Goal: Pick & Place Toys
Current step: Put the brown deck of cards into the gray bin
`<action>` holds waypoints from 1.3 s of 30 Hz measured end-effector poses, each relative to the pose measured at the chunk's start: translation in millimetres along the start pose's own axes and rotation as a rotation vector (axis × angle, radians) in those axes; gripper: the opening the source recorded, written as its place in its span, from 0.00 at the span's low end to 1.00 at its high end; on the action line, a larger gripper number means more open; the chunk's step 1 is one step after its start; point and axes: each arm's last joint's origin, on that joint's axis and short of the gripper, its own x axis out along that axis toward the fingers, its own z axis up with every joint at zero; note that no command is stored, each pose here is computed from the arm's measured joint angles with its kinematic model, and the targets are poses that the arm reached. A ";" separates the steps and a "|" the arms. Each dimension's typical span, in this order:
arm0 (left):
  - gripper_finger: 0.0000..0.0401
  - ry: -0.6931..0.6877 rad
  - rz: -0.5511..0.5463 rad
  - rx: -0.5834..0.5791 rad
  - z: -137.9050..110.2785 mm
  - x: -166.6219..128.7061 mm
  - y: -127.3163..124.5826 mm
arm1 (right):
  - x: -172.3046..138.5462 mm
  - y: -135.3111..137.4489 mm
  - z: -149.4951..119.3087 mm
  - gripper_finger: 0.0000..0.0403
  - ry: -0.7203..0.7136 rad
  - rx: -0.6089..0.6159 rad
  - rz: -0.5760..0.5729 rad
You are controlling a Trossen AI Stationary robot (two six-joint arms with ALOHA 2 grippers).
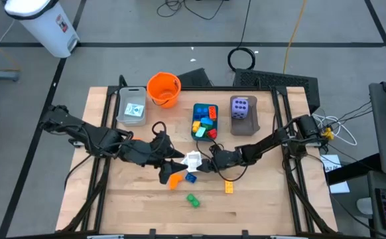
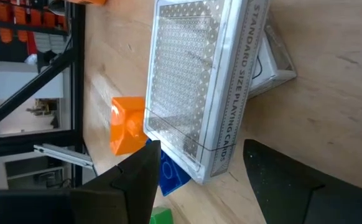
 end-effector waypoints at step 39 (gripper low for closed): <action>0.68 0.013 -0.012 -0.019 -0.6 0.1 -0.5 | -14.7 49.0 8.3 0.16 -0.071 0.004 0.542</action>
